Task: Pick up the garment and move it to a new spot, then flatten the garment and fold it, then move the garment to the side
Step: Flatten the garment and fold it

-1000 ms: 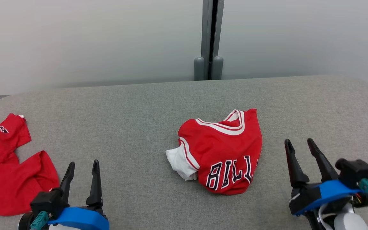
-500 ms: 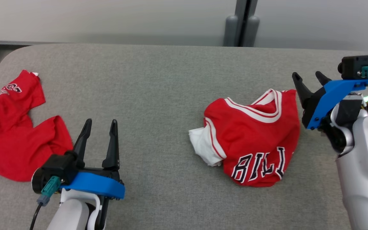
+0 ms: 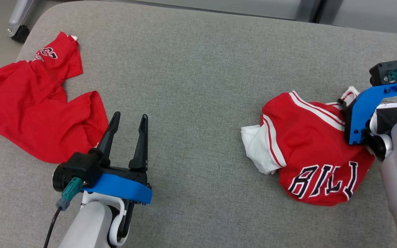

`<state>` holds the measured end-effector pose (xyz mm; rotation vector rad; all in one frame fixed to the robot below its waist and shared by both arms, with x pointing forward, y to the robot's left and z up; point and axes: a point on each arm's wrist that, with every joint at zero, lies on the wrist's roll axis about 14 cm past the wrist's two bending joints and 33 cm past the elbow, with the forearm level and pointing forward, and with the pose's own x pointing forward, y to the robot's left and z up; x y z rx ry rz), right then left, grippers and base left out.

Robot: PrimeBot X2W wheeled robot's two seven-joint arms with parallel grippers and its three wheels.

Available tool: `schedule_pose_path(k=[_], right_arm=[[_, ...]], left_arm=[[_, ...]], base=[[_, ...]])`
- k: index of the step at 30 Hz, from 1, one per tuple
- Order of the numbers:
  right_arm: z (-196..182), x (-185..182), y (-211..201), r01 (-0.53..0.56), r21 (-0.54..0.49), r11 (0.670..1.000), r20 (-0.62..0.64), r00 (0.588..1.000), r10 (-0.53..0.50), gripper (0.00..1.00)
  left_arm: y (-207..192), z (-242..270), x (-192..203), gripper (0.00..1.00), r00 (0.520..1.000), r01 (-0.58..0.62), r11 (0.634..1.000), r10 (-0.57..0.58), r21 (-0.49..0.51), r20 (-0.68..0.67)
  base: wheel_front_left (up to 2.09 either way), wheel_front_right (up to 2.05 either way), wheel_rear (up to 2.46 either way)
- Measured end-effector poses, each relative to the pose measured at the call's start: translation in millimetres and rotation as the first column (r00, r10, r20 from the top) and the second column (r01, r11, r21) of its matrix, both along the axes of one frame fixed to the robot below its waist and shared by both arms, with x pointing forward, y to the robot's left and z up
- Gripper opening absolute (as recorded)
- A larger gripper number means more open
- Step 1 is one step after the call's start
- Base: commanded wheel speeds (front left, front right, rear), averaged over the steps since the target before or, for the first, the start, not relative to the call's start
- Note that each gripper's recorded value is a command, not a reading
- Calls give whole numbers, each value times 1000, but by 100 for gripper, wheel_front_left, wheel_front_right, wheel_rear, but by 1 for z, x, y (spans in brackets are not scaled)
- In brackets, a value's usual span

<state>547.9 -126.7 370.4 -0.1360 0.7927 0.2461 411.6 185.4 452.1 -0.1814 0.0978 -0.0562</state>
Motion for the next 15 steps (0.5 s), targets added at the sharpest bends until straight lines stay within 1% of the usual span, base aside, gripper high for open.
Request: schedule_pose_path(k=[1, 5, 7, 9, 11, 13, 15], right_arm=[[0, 1, -2, -4, -12, 1000, 7, 1000, 4, 0], [10, 2, -14, -8, -58, 998, 53, 999, 12, 0], [23, 4, -14, -20, -68, 997, 106, 994, 27, 0], [47, 11, -10, -33, -58, 998, 191, 981, 43, 0], [77, 18, 1, -57, -30, 998, 285, 957, 63, 0], [113, 22, 20, -105, -7, 994, 390, 915, 99, 0], [151, 22, 40, -164, 12, 986, 486, 863, 138, 0]], left_arm=[[0, -1, 0, 100, 1000, -1, 1000, 1, 0, -2], [-2, 2, 2, 100, 1000, 6, 1000, -6, -6, 8], [-3, 5, 2, 100, 1000, 10, 1000, -9, -7, 17], [-5, 10, 2, 100, 999, 16, 1000, -16, -8, 30], [-8, 15, 1, 100, 999, 23, 1000, -23, -10, 43], [-10, 19, -1, 100, 998, 28, 1000, -27, -12, 54], [-11, 24, -3, 100, 997, 31, 999, -30, -14, 68]], base=[[0, 0, 0], [0, 0, 0], [0, 0, 0], [0, 0, 0], [0, 0, 0], [0, 0, 0], [0, 0, 0]])
